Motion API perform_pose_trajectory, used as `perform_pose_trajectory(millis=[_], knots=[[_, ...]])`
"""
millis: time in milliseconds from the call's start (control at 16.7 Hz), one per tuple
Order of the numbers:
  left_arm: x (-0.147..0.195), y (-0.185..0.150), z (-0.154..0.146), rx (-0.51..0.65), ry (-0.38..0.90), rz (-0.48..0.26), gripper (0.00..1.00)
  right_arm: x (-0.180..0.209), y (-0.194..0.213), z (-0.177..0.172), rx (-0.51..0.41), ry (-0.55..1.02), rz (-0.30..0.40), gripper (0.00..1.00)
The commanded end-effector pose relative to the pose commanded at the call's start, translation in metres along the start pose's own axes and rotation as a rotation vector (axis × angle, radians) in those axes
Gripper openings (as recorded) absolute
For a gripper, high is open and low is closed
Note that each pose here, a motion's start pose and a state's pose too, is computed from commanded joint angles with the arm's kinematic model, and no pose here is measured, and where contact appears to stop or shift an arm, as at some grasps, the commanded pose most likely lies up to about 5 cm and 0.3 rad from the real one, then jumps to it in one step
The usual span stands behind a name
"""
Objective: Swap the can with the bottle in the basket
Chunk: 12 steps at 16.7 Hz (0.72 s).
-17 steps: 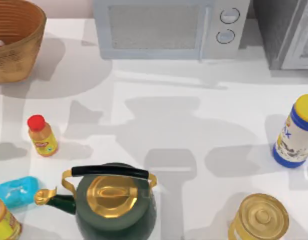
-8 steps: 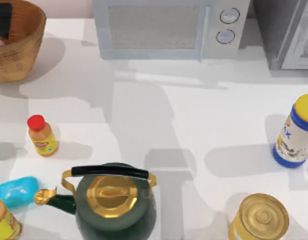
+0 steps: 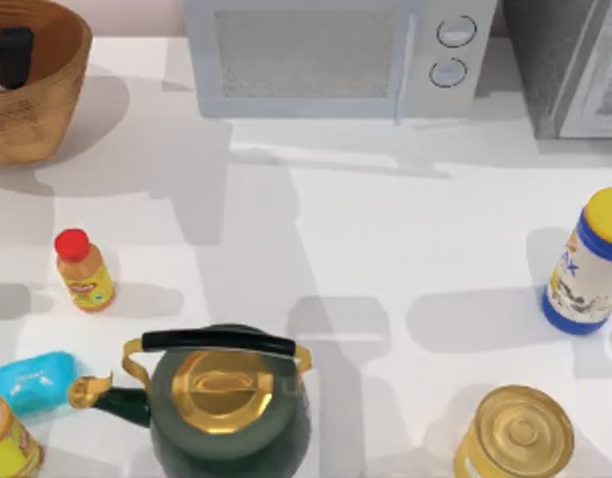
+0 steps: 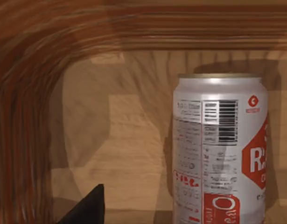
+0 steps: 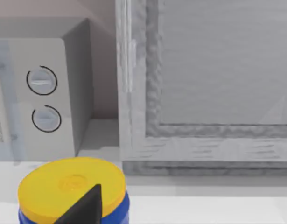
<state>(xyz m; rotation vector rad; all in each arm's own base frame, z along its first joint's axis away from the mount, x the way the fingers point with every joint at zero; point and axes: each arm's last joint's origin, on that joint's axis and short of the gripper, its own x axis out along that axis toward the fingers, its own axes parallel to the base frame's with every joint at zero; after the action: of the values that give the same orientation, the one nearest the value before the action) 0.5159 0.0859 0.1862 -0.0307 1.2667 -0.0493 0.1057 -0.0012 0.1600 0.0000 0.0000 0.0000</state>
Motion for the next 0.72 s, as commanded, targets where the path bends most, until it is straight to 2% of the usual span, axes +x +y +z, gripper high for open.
perform_pose_trajectory(millis=[180, 540, 720], knots=[[0.002, -0.003, 0.001, 0.005, 0.0, -0.001, 1.0, 0.0, 0.0, 0.0, 0.0, 0.0, 0.0, 1.0], [0.055, 0.0, 0.0, 0.0, 0.0, 0.0, 1.0, 0.0, 0.0, 0.0, 0.0, 0.0, 0.0, 1.0], [0.06, 0.0, 0.0, 0.0, 0.0, 0.0, 1.0, 0.0, 0.0, 0.0, 0.0, 0.0, 0.0, 1.0]])
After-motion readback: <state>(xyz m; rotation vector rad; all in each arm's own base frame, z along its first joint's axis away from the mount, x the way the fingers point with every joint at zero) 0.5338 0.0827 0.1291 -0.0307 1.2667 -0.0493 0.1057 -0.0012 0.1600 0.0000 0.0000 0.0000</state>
